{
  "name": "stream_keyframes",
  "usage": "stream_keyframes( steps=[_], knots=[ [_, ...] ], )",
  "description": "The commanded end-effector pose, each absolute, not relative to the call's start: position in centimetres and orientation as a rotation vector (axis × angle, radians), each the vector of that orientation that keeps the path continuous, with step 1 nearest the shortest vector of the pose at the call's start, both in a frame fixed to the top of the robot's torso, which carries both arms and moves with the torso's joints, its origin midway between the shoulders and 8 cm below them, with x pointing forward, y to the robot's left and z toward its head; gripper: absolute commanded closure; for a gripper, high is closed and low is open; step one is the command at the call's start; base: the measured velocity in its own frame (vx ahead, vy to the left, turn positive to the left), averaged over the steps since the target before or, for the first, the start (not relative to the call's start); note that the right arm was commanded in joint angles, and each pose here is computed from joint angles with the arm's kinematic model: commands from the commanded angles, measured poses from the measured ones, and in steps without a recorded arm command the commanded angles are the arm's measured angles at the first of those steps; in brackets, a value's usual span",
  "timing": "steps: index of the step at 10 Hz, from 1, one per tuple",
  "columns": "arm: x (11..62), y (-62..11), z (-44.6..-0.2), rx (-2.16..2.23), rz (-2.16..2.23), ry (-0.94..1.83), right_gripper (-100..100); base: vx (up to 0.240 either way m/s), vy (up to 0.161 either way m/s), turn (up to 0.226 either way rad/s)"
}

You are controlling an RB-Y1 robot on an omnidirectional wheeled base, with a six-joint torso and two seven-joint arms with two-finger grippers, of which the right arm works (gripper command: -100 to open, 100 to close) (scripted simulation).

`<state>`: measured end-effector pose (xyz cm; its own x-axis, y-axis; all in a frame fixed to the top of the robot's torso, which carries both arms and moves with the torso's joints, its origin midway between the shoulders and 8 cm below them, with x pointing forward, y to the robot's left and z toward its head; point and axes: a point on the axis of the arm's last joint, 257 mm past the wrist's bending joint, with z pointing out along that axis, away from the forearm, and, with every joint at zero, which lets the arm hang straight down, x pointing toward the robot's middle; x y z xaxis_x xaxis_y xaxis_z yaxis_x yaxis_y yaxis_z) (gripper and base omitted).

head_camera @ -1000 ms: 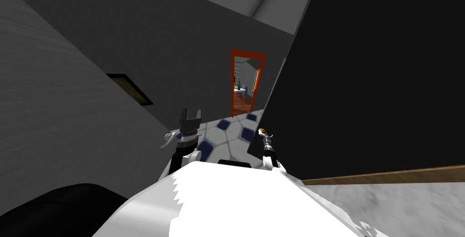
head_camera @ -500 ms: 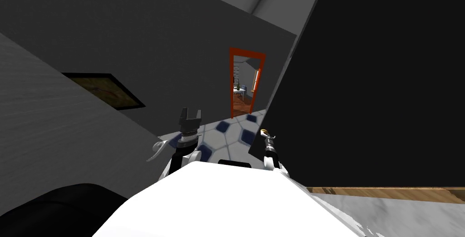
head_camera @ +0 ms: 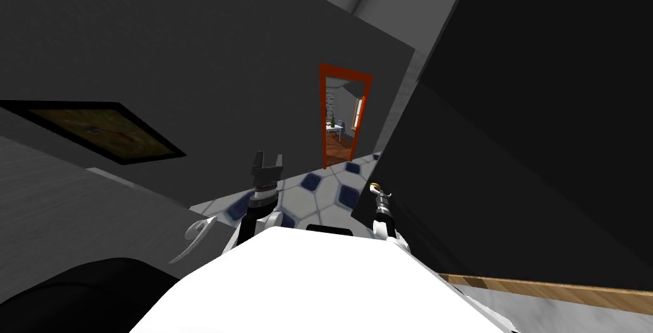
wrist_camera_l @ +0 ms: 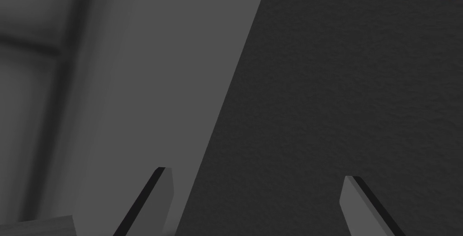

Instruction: Push the door open

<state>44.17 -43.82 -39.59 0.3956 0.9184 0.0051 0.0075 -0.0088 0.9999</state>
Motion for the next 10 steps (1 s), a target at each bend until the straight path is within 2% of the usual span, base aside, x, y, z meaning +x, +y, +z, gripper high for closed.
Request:
stream_keyframes(
  steps=[1,10],
  knots=[
    [43.4,-45.6,-39.2,1.388,0.875,0.876,100,0.241,0.04,-0.093],
    [41.8,-48.6,-39.1,1.414,0.812,0.812,100,0.143,0.031,-0.04]
  ],
)
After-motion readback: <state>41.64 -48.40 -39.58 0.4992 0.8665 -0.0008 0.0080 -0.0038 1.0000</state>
